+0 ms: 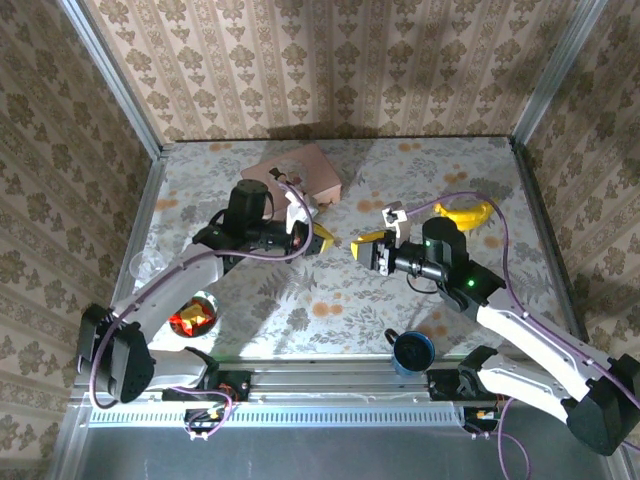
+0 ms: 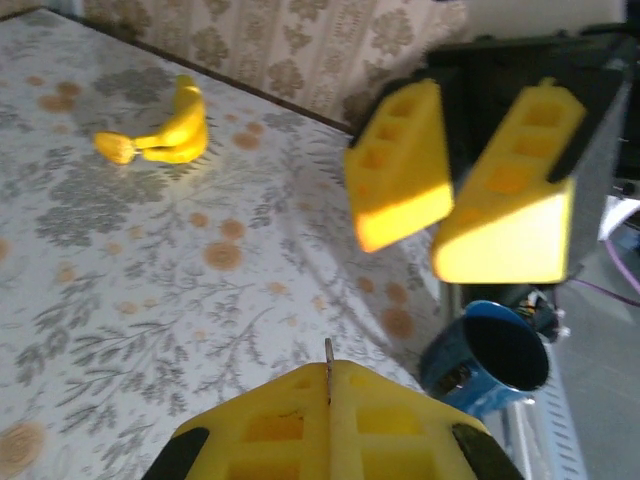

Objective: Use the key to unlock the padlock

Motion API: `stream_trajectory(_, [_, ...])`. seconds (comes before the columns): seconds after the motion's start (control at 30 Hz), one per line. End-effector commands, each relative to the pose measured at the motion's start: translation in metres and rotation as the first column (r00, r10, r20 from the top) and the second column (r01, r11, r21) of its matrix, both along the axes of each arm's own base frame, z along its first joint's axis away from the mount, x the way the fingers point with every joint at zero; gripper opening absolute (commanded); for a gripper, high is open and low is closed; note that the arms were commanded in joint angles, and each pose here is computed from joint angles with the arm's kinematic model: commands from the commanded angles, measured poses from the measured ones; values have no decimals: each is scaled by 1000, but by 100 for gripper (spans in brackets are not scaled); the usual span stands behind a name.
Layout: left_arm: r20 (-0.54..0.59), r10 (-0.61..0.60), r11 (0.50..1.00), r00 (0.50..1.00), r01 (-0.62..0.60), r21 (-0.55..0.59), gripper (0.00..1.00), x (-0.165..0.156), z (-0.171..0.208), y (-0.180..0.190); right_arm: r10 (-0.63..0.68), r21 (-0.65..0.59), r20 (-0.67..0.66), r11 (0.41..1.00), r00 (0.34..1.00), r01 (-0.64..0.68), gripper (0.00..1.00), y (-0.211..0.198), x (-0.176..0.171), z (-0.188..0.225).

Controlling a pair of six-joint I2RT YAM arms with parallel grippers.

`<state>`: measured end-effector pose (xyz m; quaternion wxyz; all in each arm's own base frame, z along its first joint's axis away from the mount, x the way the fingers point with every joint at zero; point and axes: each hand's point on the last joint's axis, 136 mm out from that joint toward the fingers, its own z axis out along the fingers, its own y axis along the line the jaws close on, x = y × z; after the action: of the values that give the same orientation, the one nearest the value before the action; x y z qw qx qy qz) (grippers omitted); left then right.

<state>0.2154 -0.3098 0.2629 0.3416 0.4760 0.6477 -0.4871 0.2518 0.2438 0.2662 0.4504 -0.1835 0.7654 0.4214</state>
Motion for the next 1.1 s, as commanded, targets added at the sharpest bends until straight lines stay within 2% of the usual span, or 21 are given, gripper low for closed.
stream_trajectory(0.0, [49,-116,991,992,119,-62,0,-27,21,3,127,44,137,990,982,-134,33,8,-16,25])
stream_trajectory(0.23, [62,-143,985,988,148,-85,0,-37,30,6,253,71,143,962,957,-265,32,23,-26,34])
stream_trajectory(0.43, [57,-137,987,989,141,-82,0,-35,29,5,310,89,119,943,943,-321,32,34,-27,35])
stream_trajectory(1.07, [49,-121,987,991,125,-105,0,-29,29,-1,338,101,106,932,935,-348,32,45,-22,32])
